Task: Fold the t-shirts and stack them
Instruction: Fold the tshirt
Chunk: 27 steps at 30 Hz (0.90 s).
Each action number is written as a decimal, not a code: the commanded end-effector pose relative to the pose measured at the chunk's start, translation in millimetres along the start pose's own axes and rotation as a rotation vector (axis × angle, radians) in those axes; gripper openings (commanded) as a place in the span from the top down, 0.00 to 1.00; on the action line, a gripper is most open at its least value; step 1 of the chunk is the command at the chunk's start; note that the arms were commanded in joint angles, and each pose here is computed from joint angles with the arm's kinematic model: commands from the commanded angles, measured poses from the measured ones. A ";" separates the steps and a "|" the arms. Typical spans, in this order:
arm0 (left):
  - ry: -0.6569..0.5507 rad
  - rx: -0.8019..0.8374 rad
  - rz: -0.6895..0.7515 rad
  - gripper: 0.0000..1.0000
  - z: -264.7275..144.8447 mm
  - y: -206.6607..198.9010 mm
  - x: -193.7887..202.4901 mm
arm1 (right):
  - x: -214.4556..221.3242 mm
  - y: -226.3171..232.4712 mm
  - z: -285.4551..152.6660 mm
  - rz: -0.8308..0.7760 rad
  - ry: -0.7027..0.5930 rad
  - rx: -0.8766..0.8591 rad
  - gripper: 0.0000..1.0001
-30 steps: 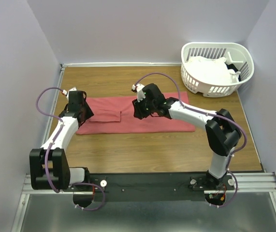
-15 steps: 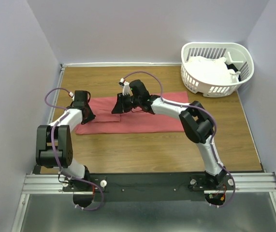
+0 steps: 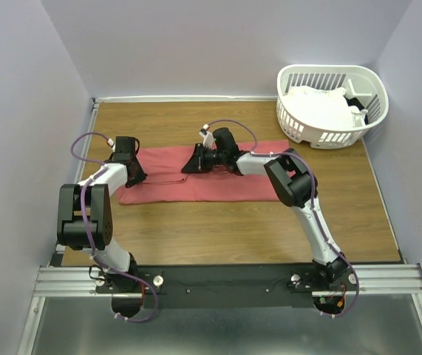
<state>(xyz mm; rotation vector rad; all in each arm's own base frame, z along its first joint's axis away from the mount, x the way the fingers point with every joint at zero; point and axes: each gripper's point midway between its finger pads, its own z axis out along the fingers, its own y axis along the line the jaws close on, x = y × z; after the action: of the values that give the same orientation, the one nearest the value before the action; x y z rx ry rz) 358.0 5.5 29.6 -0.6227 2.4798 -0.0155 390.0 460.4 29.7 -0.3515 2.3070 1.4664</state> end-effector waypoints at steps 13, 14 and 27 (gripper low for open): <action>-0.145 0.079 -0.038 0.64 -36.2 -19.4 -43.6 | 2.1 82.5 -23.6 -0.044 0.036 -0.194 0.73; -0.119 0.070 -0.036 0.65 -27.1 -18.7 -39.2 | 3.8 85.5 -20.1 -0.046 0.043 -0.202 0.73; -0.001 0.022 -0.099 0.67 33.1 -21.6 -26.3 | 65.3 2.6 -0.5 0.055 0.144 0.000 0.73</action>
<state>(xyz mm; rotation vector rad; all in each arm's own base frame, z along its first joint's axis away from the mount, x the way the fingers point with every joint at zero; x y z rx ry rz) 399.0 -0.2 29.4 -0.6903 2.4344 -0.0788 335.0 476.9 37.7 -0.4308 2.3486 1.6170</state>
